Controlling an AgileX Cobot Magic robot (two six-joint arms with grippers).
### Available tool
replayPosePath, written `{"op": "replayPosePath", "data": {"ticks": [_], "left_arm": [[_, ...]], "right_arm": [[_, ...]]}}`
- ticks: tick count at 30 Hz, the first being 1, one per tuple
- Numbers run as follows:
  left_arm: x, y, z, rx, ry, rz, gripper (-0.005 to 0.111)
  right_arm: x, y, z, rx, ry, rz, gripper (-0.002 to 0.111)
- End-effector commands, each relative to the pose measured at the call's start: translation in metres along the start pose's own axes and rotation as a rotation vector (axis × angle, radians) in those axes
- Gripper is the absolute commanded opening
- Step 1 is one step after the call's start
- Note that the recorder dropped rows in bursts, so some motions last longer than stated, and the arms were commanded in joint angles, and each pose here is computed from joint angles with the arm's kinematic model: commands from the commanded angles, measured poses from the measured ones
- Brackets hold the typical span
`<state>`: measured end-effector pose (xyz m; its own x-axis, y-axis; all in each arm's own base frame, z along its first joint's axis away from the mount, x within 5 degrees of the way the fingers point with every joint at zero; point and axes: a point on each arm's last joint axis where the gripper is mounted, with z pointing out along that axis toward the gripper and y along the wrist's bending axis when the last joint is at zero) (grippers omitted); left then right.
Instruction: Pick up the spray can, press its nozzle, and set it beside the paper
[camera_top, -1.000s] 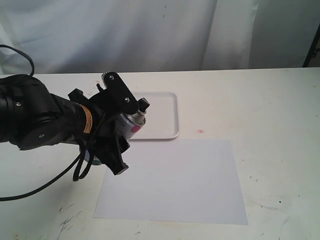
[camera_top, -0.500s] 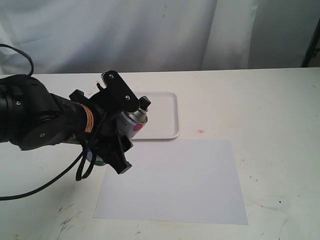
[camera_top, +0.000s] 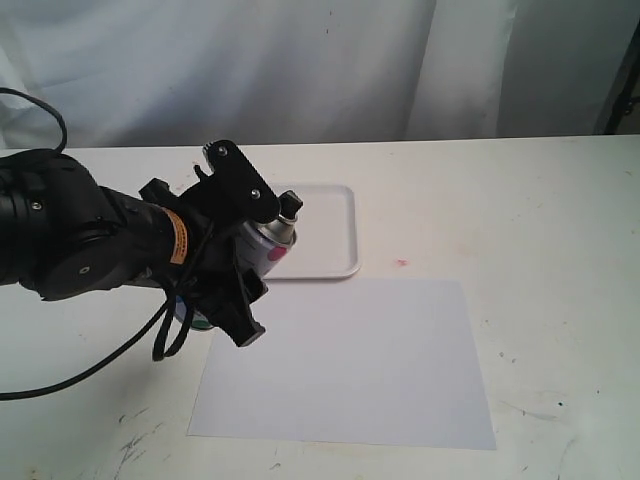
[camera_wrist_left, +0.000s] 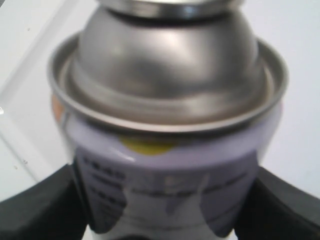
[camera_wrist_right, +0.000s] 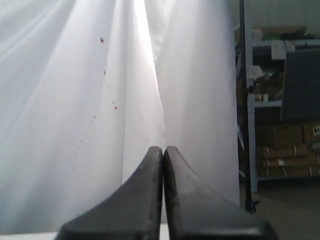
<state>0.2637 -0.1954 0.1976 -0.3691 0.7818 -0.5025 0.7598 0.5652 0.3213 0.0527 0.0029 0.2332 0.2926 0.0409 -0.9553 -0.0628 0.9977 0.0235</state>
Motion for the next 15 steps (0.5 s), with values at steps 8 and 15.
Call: {"op": "replayPosePath", "data": {"ticks": [8, 15], "left_arm": [[-0.009, 0.0, -0.003, -0.001, -0.062, -0.018, 0.0], [-0.009, 0.0, -0.003, -0.001, -0.064, -0.018, 0.0]], "right_arm": [[-0.031, 0.001, 0.004, 0.012, 0.07, 0.137, 0.0], [-0.053, 0.002, 0.036, 0.043, 0.326, 0.246, 0.0]]}}
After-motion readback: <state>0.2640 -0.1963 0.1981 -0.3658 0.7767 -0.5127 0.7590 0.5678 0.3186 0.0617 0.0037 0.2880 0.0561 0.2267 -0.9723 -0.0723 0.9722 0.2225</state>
